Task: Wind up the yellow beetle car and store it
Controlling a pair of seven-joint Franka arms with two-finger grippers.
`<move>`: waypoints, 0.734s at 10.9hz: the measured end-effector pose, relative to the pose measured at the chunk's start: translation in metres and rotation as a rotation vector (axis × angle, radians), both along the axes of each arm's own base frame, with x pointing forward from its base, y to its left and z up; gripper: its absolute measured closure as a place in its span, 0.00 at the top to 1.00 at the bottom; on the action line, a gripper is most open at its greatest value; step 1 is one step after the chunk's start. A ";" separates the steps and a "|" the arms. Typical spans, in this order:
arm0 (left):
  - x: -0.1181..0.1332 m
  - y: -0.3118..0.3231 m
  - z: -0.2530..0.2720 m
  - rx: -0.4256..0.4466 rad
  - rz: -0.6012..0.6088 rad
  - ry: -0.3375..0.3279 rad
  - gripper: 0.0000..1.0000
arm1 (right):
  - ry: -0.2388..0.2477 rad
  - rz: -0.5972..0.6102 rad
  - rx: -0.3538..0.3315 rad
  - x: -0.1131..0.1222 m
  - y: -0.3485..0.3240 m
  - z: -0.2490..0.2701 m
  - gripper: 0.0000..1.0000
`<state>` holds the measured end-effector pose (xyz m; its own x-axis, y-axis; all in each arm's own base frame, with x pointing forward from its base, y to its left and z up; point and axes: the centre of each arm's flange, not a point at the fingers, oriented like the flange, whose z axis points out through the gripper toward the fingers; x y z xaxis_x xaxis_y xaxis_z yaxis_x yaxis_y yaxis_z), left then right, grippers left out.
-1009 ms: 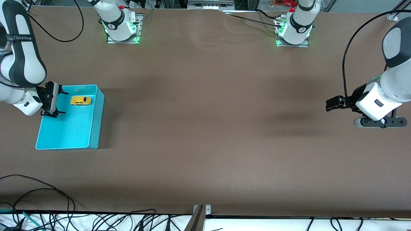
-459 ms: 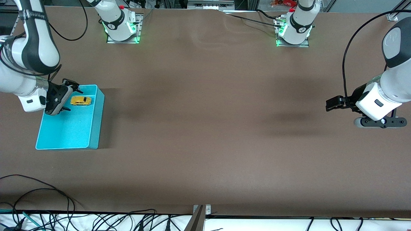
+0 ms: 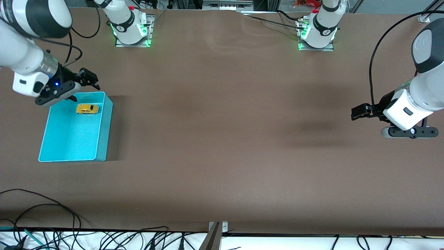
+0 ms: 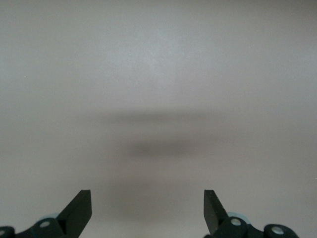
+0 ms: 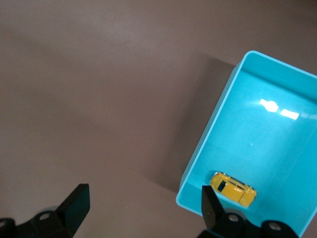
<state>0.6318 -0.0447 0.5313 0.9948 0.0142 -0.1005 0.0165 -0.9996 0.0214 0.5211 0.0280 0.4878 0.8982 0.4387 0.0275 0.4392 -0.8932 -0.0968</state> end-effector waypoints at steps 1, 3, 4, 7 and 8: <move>0.000 -0.001 0.000 0.000 -0.002 0.000 1.00 | -0.003 -0.059 -0.001 -0.007 0.002 0.015 1.00; 0.000 -0.002 0.000 0.000 -0.002 0.000 1.00 | -0.001 -0.148 -0.007 -0.012 0.010 0.046 1.00; 0.000 -0.002 0.000 0.000 -0.002 0.000 1.00 | -0.016 -0.175 -0.024 -0.010 0.021 0.065 1.00; 0.000 -0.002 0.000 0.000 -0.003 0.000 1.00 | -0.080 -0.186 -0.115 -0.011 0.060 0.094 1.00; 0.000 -0.002 0.000 0.000 -0.003 0.000 1.00 | -0.086 -0.186 -0.132 -0.011 0.063 0.095 1.00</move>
<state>0.6317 -0.0464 0.5313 0.9949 0.0115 -0.1004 0.0137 -0.9997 0.0214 0.5103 0.0911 0.5827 0.9606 0.2711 0.0611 0.2678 -0.9618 0.0565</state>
